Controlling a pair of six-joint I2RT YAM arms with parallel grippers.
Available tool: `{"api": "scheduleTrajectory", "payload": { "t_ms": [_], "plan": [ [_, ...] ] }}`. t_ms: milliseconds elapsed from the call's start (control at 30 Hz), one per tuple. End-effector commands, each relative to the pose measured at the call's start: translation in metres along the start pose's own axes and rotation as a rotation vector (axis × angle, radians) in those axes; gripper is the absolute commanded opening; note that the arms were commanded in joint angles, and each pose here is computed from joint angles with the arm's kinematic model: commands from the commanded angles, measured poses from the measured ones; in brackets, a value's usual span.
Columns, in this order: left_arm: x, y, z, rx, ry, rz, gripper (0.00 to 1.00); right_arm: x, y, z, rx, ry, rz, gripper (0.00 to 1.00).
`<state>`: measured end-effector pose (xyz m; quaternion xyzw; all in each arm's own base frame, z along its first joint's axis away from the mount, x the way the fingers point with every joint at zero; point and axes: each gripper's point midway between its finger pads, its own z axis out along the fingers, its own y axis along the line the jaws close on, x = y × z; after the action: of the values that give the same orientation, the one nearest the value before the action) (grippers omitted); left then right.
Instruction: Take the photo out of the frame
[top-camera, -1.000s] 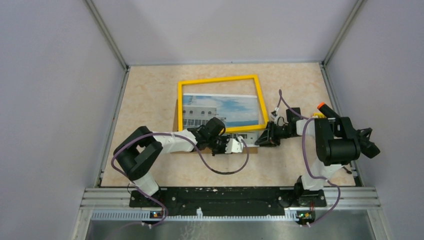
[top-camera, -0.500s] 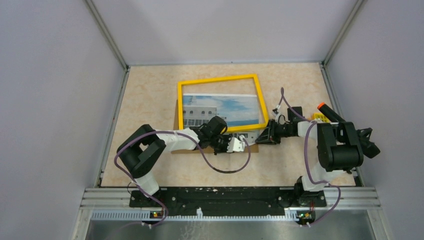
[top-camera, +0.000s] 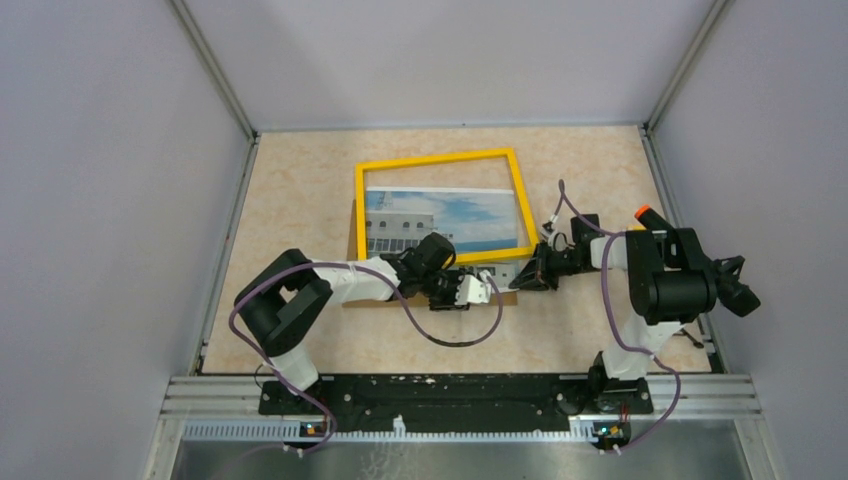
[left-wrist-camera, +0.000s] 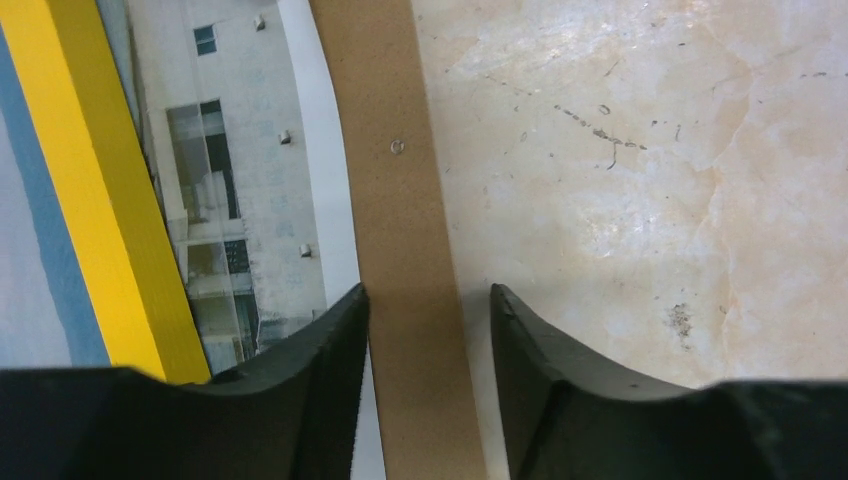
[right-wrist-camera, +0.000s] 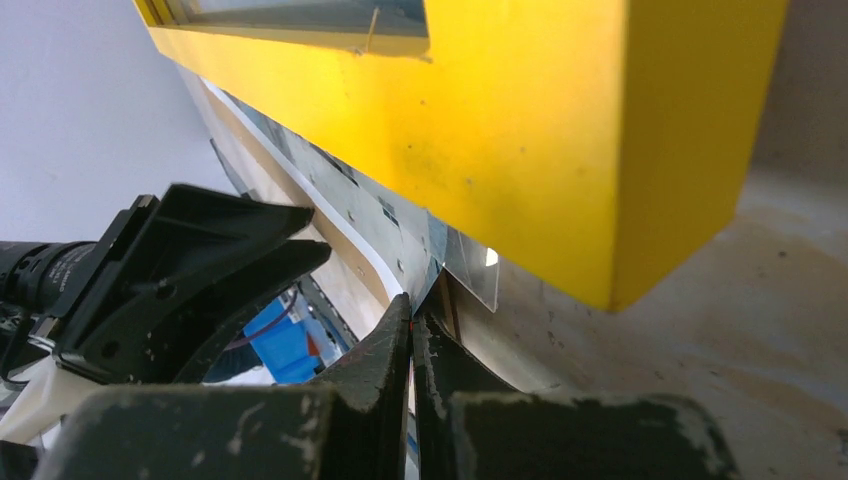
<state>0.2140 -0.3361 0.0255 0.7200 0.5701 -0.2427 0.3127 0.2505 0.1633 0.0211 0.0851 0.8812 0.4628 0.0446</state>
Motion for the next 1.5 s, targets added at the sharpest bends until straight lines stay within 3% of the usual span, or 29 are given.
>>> {"api": "scheduleTrajectory", "payload": {
  "t_ms": [0, 300, 667, 800, 933, 1000, 1067, 1300, 1467],
  "plan": [
    [-0.003, 0.005, -0.014, -0.080, -0.004, -0.019, 0.58, -0.004, 0.036, -0.012, -0.113, 0.012, -0.056, 0.00],
    [-0.011, 0.027, -0.037, -0.278, -0.052, 0.029, 0.63, 0.017, 0.062, -0.029, -0.204, 0.045, -0.059, 0.00],
    [0.005, 0.050, -0.049, -0.445, 0.015, 0.131, 0.61, 0.031, 0.070, -0.039, -0.231, 0.099, -0.046, 0.00],
    [0.005, 0.042, -0.053, -0.430, 0.019, 0.177, 0.43, 0.033, 0.069, -0.040, -0.222, 0.097, -0.051, 0.00],
    [-0.005, 0.024, -0.054, -0.342, -0.003, 0.172, 0.09, 0.033, 0.070, -0.040, -0.223, 0.095, -0.065, 0.01],
    [-0.009, 0.016, -0.056, -0.299, -0.003, 0.144, 0.00, 0.030, 0.070, -0.041, -0.207, 0.090, -0.090, 0.41],
    [-0.007, 0.002, -0.058, -0.224, 0.022, 0.087, 0.00, 0.025, 0.067, -0.044, -0.154, 0.078, -0.136, 0.59],
    [-0.030, -0.031, -0.088, -0.044, 0.041, -0.035, 0.00, 0.011, 0.077, -0.060, -0.073, 0.065, -0.317, 0.66],
    [-0.068, -0.038, -0.122, 0.025, 0.004, -0.027, 0.00, 0.003, 0.075, -0.068, -0.013, 0.065, -0.401, 0.67]
  ]
}}
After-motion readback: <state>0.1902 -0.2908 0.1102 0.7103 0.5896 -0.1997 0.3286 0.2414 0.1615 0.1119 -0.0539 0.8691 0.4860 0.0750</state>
